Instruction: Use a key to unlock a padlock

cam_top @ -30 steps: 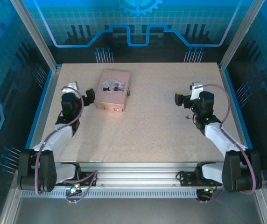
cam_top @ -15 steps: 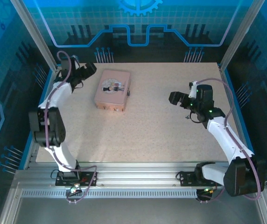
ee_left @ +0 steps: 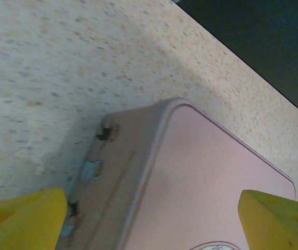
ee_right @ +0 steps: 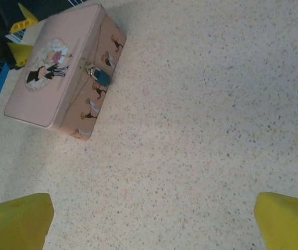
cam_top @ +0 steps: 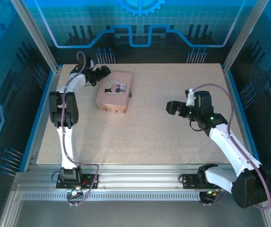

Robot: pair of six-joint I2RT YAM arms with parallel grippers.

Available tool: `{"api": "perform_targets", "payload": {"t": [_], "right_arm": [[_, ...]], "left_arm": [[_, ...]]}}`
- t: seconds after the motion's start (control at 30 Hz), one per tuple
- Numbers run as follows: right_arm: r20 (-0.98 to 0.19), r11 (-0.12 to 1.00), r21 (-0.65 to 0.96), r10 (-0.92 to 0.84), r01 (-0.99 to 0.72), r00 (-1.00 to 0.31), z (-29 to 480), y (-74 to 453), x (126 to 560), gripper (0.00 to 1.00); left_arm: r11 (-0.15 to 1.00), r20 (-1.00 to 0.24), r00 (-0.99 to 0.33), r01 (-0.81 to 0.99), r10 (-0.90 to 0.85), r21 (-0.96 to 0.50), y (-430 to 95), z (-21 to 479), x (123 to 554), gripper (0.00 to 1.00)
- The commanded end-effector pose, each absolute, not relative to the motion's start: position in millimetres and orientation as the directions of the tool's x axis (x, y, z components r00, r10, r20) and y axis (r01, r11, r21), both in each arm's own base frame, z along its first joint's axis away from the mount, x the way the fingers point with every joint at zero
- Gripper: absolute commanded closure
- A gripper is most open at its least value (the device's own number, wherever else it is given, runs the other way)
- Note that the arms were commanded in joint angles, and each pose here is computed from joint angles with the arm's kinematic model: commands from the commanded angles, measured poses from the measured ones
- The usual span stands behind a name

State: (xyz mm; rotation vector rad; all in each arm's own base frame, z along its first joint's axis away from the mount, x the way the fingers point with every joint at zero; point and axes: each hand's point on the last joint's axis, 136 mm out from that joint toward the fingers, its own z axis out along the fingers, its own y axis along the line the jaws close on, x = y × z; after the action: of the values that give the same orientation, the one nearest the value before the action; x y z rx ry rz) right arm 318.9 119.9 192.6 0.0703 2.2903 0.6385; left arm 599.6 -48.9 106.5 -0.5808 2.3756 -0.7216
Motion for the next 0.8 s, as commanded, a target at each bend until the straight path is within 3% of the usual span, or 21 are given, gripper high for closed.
{"api": "perform_targets", "payload": {"t": [0.0, 0.57, 0.77], "right_arm": [[-0.631, 0.885, 0.446, 0.202, -0.137, -0.749, 179.1, 121.3, 311.1, 0.00], [-0.574, 0.874, 0.458, 0.153, -0.160, -0.805, 158.0, 140.4, 325.5, 0.00], [-0.574, 0.875, 0.450, 0.133, -0.176, -0.808, 162.5, 143.8, 341.6, 0.00]], "left_arm": [[0.763, -0.381, -0.794, -0.153, -0.473, -0.628, -78.2, 107.5, 595.6, 0.14], [0.738, -0.386, -0.915, 0.182, -0.113, -0.649, -224.5, 124.5, 524.7, 0.16], [0.767, -0.437, -0.896, 0.223, -0.082, -0.602, -234.9, 141.9, 501.3, 0.15]]}}
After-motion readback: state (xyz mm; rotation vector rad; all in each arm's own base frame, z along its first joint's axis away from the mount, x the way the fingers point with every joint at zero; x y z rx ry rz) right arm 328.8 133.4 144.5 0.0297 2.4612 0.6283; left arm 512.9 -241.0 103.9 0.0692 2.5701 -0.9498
